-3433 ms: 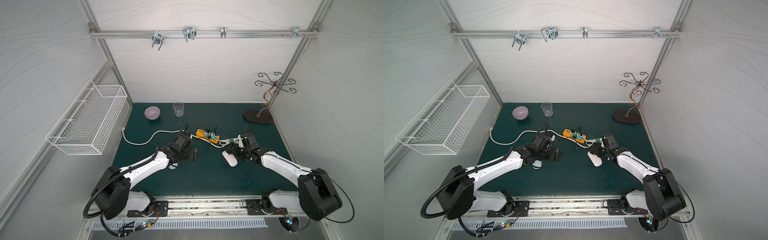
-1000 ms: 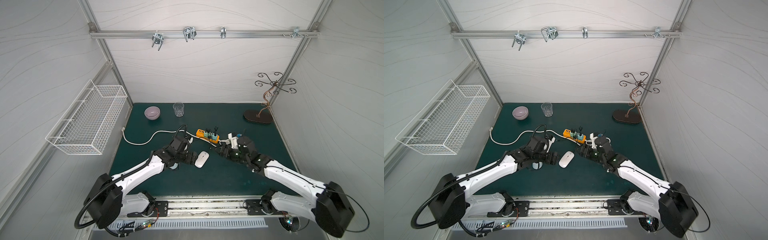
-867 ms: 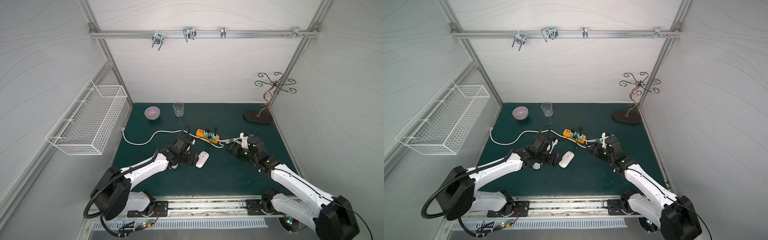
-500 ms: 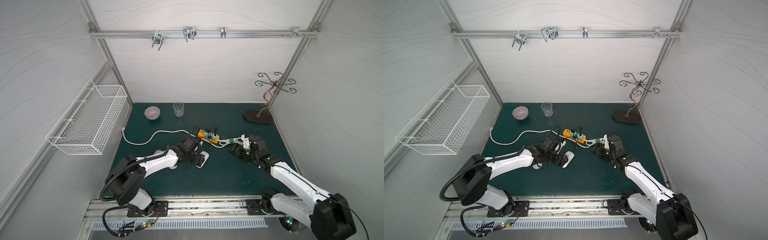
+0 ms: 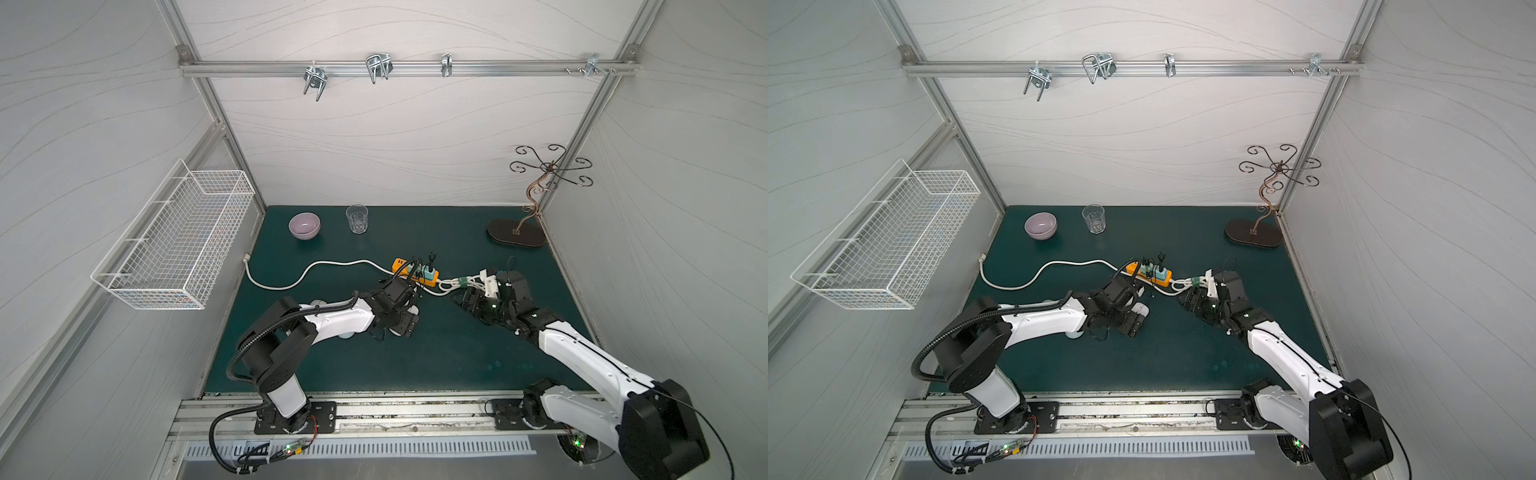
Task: Unplug the wireless mouse
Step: Pick up the mouse from the center of the board.
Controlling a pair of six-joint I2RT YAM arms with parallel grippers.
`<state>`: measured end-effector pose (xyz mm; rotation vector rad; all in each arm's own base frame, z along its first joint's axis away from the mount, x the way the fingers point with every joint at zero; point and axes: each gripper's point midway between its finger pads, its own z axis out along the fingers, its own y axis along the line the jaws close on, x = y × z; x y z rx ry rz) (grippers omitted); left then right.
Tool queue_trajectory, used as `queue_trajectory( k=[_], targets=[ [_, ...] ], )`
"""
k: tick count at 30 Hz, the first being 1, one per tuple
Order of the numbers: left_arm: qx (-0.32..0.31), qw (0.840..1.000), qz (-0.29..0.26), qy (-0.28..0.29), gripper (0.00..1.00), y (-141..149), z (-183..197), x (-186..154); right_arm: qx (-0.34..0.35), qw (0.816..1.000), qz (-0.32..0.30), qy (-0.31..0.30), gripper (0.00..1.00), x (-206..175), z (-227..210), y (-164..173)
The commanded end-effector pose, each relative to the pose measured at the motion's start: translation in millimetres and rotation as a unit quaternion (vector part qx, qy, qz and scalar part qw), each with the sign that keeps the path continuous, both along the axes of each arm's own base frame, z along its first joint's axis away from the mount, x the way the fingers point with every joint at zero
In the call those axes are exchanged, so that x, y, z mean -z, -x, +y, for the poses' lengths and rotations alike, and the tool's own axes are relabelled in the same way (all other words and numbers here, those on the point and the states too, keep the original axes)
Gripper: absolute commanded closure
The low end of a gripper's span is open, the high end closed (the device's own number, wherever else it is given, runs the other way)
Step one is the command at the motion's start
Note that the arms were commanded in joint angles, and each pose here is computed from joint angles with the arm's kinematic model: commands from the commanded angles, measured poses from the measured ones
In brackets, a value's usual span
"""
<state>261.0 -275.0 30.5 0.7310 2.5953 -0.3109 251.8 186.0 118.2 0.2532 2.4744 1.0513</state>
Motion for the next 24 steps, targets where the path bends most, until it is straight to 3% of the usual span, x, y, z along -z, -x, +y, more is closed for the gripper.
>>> queue_trajectory(
  k=[1,9,14,24],
  targets=[
    [0.001,1.0,-0.02,-0.009,0.17,-11,-6,-6,0.0,1.0,0.006,-0.006,0.22,4,0,0],
    [0.022,0.999,-0.014,-0.039,0.21,1,-6,7,0.001,1.0,0.009,-0.007,0.22,6,0,-2],
    [0.02,0.998,-0.011,-0.052,0.33,3,-2,14,-0.001,1.0,0.013,-0.009,0.22,8,1,-2],
    [0.018,0.996,-0.007,-0.086,0.39,4,5,28,-0.002,1.0,0.015,-0.012,0.22,9,3,-4]
  ],
)
